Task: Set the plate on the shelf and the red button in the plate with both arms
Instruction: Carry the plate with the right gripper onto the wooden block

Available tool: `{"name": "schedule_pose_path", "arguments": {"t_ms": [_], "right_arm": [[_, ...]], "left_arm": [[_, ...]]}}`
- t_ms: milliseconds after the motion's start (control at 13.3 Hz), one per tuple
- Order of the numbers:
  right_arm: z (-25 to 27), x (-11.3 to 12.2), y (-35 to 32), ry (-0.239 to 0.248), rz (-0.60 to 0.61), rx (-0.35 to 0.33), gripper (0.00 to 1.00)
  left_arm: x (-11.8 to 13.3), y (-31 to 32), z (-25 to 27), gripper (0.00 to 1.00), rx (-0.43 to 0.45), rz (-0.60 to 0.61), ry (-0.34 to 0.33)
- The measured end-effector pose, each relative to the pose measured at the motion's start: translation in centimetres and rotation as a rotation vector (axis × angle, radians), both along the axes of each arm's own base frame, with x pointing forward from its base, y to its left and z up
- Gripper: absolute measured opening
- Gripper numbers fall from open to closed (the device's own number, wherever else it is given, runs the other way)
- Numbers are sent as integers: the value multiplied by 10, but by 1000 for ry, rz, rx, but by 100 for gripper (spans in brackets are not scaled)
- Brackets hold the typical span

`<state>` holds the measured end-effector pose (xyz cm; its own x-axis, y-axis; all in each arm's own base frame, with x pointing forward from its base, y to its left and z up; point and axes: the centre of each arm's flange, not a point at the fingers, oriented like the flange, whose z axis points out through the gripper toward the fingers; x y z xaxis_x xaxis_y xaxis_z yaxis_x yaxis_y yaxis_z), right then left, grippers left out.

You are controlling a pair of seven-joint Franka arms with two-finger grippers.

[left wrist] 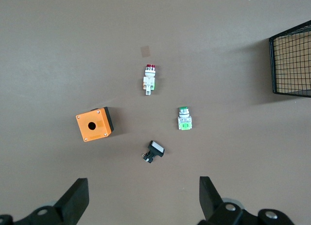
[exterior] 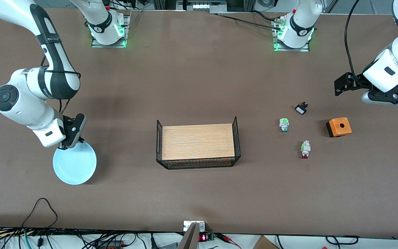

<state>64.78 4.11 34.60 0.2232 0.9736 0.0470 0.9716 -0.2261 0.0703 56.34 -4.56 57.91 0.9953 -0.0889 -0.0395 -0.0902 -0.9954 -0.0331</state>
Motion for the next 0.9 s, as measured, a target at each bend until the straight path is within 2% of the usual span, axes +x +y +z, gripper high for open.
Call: {"name": "schedule_pose_path", "arguments": {"t_ms": [376,902], "right_arm": [[49,12,14,42,12,0,2],[110,14,69,64,47,-2,2]], "left_arm": [[0,0,0,100,0,0,0],[0,0,0,100,0,0,0]]}}
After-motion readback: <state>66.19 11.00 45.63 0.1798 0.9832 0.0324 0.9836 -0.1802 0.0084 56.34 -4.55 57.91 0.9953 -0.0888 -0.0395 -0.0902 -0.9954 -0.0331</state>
